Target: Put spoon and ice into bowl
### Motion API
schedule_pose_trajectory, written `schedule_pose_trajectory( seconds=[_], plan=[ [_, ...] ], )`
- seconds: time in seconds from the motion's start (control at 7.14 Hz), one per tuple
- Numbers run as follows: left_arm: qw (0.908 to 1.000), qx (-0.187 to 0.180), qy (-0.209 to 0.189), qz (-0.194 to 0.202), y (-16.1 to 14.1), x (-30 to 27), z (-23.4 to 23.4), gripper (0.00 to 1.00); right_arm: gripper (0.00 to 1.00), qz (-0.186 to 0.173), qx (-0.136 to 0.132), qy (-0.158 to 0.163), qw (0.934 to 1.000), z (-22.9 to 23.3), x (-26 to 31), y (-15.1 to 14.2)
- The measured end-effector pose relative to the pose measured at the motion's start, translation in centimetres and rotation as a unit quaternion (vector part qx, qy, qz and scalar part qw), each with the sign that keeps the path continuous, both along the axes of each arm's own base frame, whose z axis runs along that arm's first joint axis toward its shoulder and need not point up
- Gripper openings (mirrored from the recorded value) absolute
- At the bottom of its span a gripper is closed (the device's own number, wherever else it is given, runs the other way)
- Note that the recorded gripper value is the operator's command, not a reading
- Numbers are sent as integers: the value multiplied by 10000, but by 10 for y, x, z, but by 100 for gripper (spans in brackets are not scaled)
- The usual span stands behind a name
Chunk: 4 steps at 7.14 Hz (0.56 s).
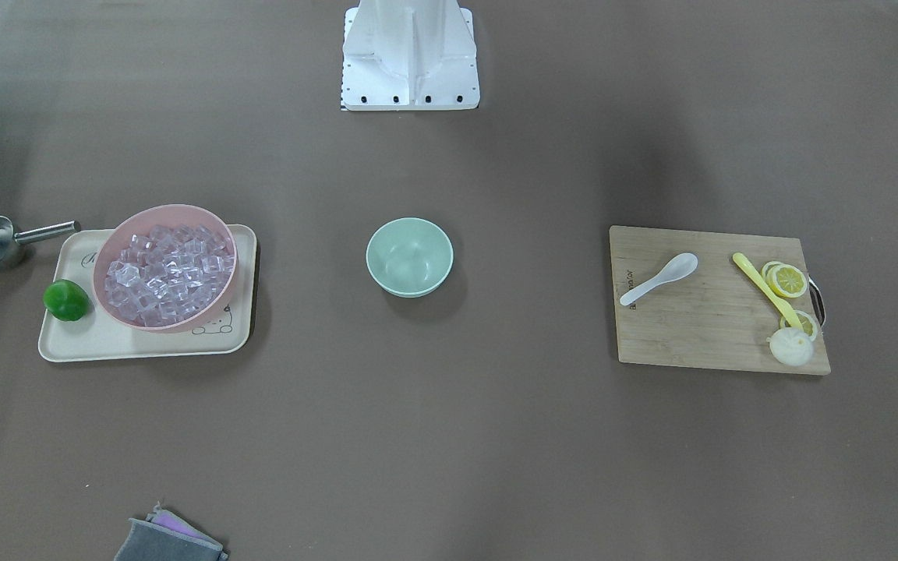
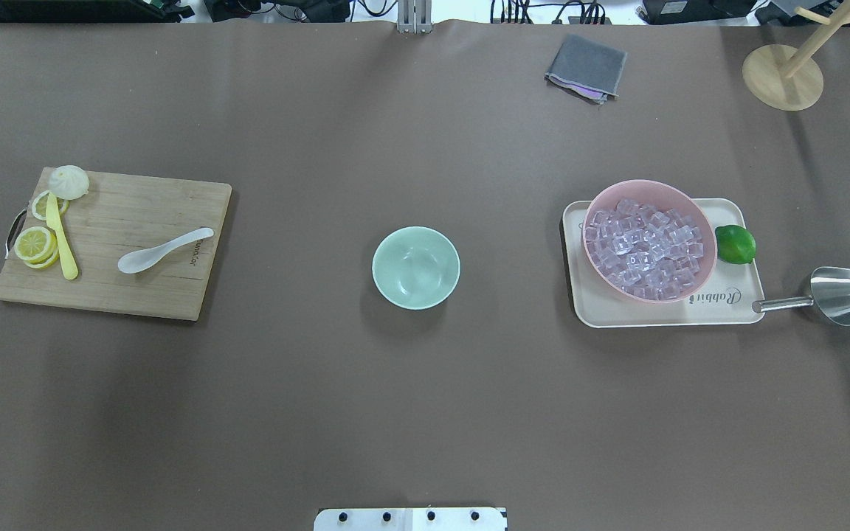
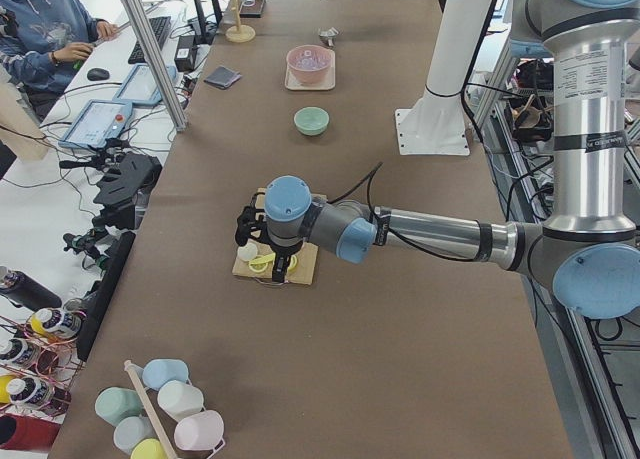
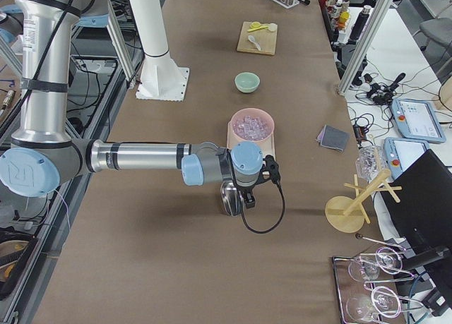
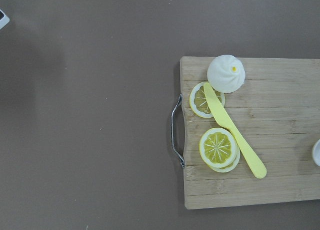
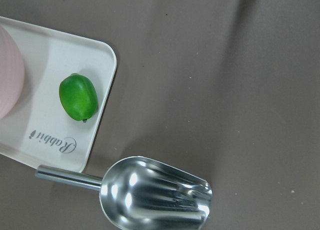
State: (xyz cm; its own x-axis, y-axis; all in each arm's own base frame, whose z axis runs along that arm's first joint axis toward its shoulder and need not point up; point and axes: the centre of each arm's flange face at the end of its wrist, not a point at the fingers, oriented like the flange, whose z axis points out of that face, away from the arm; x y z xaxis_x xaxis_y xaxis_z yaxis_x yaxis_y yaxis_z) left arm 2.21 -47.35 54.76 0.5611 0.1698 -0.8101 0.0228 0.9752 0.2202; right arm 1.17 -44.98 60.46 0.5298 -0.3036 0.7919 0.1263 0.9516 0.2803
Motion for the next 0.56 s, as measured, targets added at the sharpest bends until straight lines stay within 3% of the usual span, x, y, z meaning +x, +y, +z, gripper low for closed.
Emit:
schedule_pose_trajectory(
  seconds=[0.28,0.56],
  plan=[
    [9996,258,142,42,-32,71,-59,85,99,326,-95,-147,9993,-34,-38,-8],
    [9964,791,-106,279,-51,157,-104,84,99,424,80,-288,9987,-72,-101,-15]
  ],
)
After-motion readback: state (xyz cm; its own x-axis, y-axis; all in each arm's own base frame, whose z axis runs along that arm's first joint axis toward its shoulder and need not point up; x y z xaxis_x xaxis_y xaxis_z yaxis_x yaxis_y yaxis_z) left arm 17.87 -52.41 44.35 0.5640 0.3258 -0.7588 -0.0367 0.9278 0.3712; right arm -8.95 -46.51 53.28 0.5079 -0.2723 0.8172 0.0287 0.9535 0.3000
